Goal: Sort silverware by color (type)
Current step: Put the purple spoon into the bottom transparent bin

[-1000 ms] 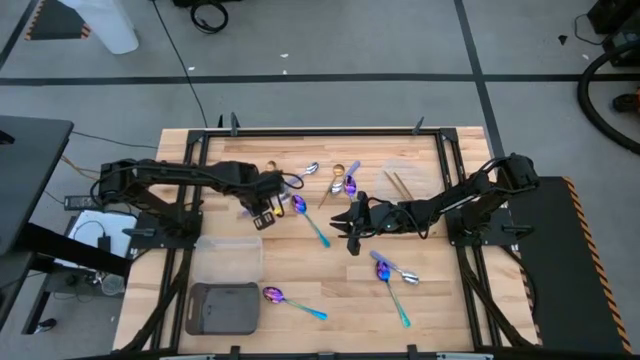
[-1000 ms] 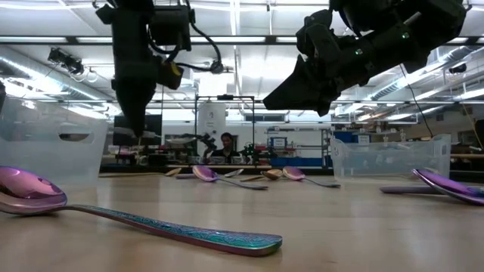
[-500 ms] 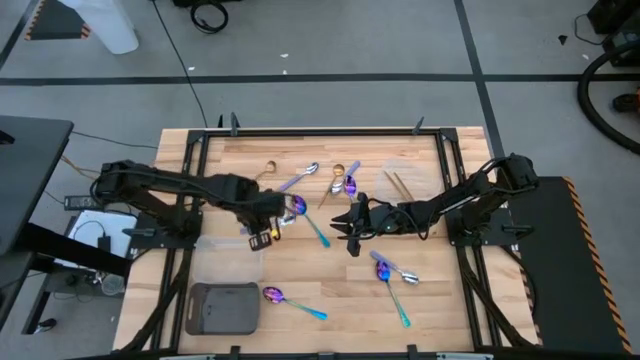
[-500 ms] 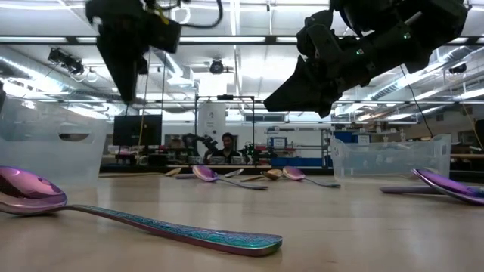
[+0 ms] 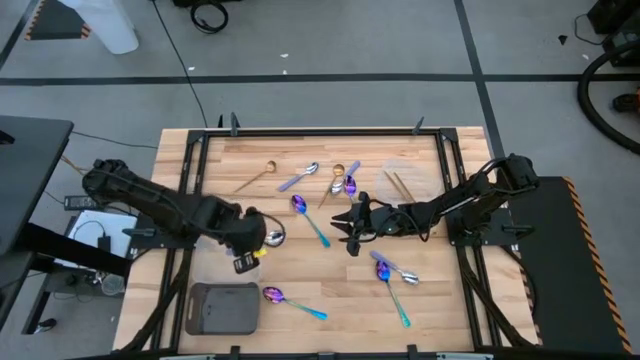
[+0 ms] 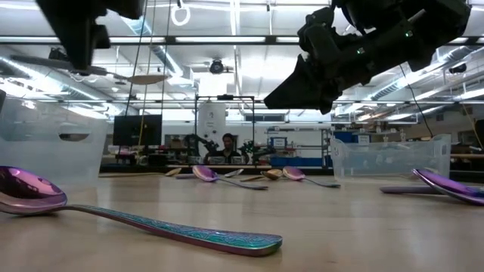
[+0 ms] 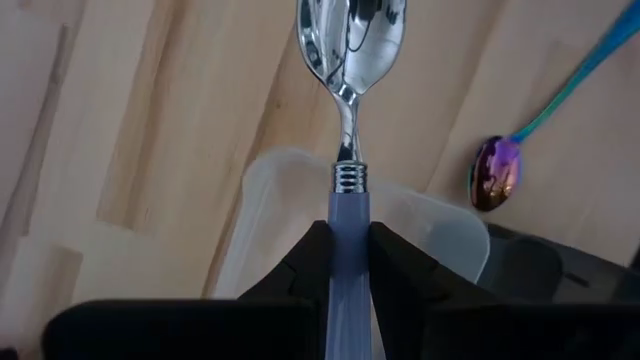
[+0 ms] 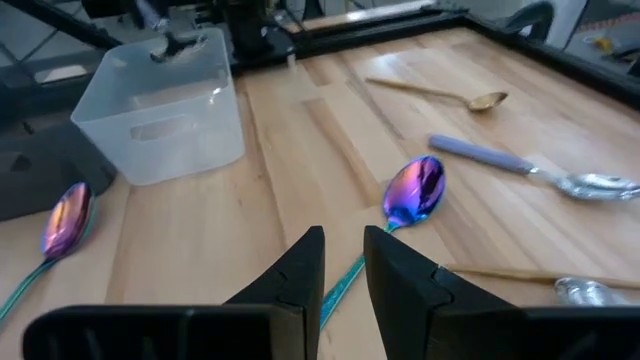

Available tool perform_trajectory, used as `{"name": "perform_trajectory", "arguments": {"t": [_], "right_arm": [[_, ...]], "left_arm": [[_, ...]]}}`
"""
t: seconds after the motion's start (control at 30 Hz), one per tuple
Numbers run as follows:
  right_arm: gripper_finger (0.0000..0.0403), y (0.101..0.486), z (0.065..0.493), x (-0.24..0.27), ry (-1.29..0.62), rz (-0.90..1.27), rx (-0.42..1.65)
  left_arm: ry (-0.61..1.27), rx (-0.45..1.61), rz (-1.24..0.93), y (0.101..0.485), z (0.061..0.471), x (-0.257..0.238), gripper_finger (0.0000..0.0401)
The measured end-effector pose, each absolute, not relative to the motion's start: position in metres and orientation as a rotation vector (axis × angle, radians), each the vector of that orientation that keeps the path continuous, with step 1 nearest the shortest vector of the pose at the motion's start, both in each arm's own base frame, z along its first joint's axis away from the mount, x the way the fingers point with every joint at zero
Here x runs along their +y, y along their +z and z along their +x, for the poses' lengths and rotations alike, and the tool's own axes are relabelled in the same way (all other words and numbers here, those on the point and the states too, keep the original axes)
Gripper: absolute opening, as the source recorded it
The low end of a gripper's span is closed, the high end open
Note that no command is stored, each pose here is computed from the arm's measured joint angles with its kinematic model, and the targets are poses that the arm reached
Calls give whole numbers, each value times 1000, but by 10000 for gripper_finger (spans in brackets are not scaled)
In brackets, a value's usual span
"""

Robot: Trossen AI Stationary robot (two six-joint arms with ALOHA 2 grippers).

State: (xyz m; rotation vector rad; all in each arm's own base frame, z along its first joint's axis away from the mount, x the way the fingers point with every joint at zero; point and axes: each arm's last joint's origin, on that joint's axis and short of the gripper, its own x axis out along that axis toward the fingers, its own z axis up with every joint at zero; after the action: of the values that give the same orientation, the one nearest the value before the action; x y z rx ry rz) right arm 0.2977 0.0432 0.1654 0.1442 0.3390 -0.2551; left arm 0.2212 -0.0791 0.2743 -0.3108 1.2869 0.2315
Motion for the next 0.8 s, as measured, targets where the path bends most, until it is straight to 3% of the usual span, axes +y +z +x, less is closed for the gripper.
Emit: {"name": "perform_trajectory", "arguments": {"t": [0.8], "right_arm": [[84, 173, 303, 27, -265, 84, 267]], "left_arm": [[328, 1398, -165, 231, 165, -128, 59]]}}
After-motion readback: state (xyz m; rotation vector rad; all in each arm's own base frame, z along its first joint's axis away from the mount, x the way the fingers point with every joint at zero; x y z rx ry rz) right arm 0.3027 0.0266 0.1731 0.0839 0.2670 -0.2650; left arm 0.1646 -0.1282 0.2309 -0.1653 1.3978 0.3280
